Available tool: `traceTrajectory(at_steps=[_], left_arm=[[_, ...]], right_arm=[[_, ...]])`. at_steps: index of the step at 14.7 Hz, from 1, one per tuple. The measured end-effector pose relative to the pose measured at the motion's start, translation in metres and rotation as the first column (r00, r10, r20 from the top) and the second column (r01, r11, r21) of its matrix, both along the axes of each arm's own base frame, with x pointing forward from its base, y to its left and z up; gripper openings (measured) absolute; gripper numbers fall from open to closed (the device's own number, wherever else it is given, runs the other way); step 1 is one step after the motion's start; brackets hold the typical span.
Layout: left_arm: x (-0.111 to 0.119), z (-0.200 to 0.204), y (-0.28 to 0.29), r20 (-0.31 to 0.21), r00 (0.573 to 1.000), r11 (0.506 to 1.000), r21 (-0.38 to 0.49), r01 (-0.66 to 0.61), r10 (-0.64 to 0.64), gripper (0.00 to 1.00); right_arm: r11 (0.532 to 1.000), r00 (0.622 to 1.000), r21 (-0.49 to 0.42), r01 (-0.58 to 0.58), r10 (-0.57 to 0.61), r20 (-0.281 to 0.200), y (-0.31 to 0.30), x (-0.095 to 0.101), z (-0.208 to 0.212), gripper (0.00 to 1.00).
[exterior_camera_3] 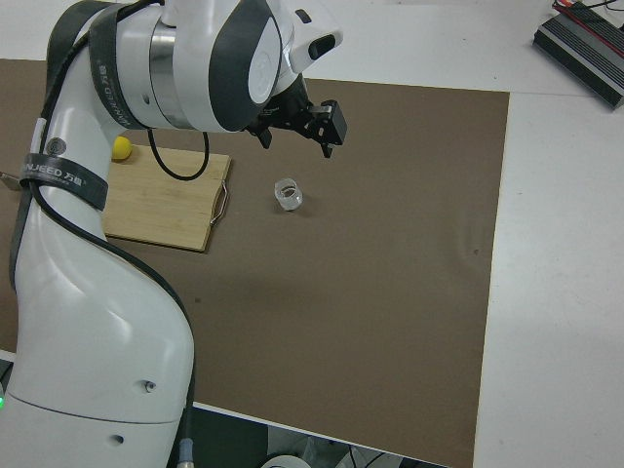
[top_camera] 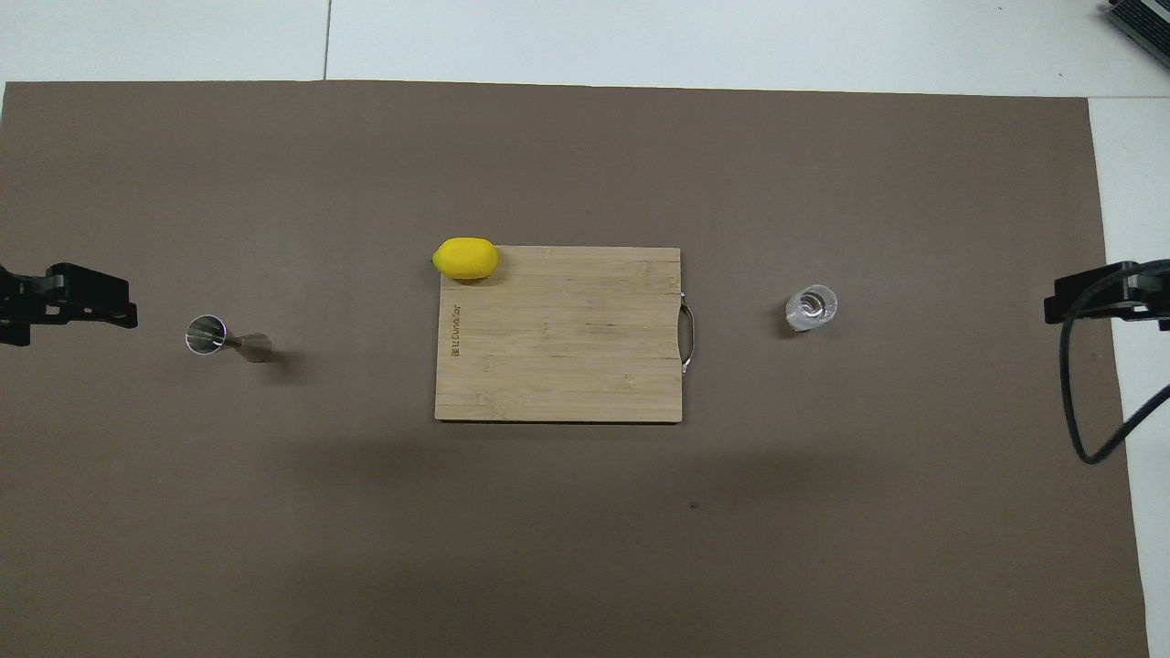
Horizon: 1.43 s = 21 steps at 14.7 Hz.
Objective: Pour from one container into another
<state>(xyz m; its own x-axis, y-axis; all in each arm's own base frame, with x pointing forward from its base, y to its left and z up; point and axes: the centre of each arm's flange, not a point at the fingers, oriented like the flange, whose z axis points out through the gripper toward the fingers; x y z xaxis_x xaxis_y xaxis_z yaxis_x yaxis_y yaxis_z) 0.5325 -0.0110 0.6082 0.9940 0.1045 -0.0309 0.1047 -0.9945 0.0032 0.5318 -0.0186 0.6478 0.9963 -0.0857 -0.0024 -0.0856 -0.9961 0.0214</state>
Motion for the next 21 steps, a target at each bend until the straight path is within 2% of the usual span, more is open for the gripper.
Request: traceTrajectory(at_steps=[9, 15, 18, 21], left_arm=[[-0.001, 0.006, 0.017, 0.025, 0.999, 1.000, -0.003, 0.022, -0.022, 1.00], [-0.002, 0.004, 0.032, 0.021, 0.999, 1.000, -0.004, 0.025, -0.025, 1.00], [-0.003, 0.002, 0.027, 0.015, 0.999, 0.999, -0.004, 0.035, -0.035, 1.00], [-0.006, -0.001, 0.021, 0.011, 0.999, 0.999, -0.005, 0.053, -0.053, 1.00]], right_arm=[[1.000, 1.000, 0.000, 0.022, -0.022, 0.000, 0.000, 0.000, 0.000, 1.00], [0.982, 0.982, 0.000, 0.189, -0.189, -0.028, -0.012, -0.001, -0.015, 1.00], [0.934, 0.938, 0.096, 0.345, -0.339, -0.069, -0.040, -0.001, -0.033, 1.00], [0.872, 0.896, 0.206, 0.444, -0.432, -0.103, -0.073, -0.001, -0.056, 1.00]])
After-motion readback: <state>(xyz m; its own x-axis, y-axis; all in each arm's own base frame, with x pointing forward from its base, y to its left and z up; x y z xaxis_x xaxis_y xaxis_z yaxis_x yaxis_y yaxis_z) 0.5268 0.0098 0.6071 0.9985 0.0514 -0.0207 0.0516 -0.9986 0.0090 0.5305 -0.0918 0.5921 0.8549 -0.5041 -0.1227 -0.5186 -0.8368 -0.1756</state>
